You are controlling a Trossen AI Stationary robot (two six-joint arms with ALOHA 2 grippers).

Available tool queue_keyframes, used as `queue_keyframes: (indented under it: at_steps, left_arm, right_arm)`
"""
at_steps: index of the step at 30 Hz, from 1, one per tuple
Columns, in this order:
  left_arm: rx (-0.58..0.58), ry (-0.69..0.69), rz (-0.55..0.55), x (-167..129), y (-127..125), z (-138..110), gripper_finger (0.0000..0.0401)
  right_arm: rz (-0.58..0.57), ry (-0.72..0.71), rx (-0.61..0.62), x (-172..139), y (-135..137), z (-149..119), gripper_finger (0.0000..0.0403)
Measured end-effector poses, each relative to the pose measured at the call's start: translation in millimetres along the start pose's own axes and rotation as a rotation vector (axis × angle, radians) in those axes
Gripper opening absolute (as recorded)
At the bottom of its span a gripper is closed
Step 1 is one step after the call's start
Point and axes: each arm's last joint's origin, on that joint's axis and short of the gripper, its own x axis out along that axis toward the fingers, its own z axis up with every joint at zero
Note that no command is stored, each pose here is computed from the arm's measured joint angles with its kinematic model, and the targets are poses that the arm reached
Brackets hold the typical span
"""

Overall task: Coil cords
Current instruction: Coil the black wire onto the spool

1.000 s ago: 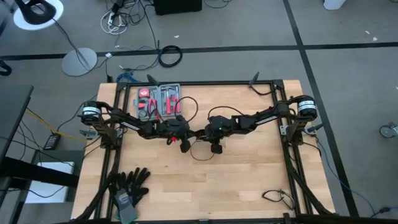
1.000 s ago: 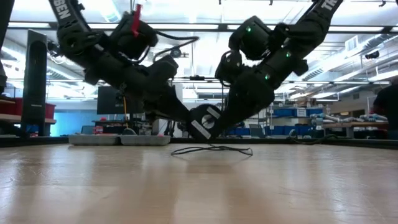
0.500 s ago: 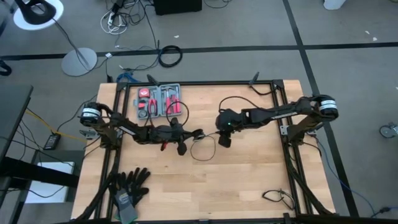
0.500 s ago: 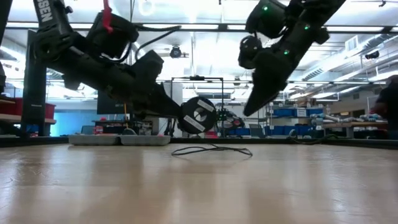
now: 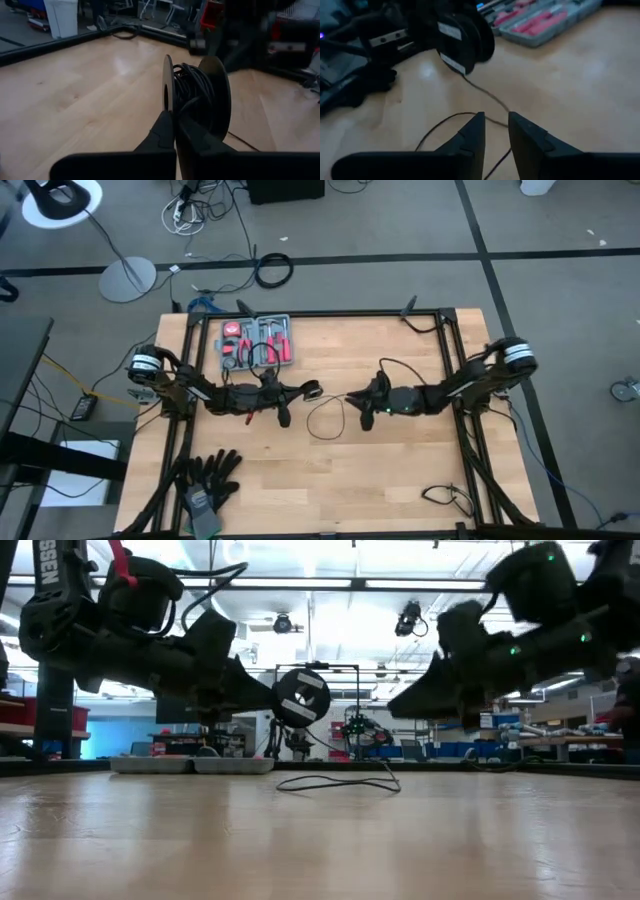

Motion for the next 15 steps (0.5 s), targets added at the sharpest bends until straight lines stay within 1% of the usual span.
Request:
queue_keyframes:
  at_steps: [4,9,12,15]
  left_arm:
    - [0.016,-0.008,0.010,0.0,0.2,0.6,0.0000]
    - [0.015,-0.015,0.012,0.0,0.2,1.3,0.0000]
    - [0.013,-0.021,0.010,0.0,0.0,1.8,0.0000]
    - [0.015,-0.015,0.011,0.0,0.2,1.3,0.0000]
  right_arm:
    - [-0.016,0.053,0.095,21.2,5.5,-16.5,0.0080]
    - [-0.051,0.131,0.089,44.5,8.4,-29.9,0.0079]
    - [-0.081,0.160,0.100,46.7,4.1,-33.0,0.0079]
    - [-0.084,0.171,0.096,45.8,3.9,-33.7,0.0079]
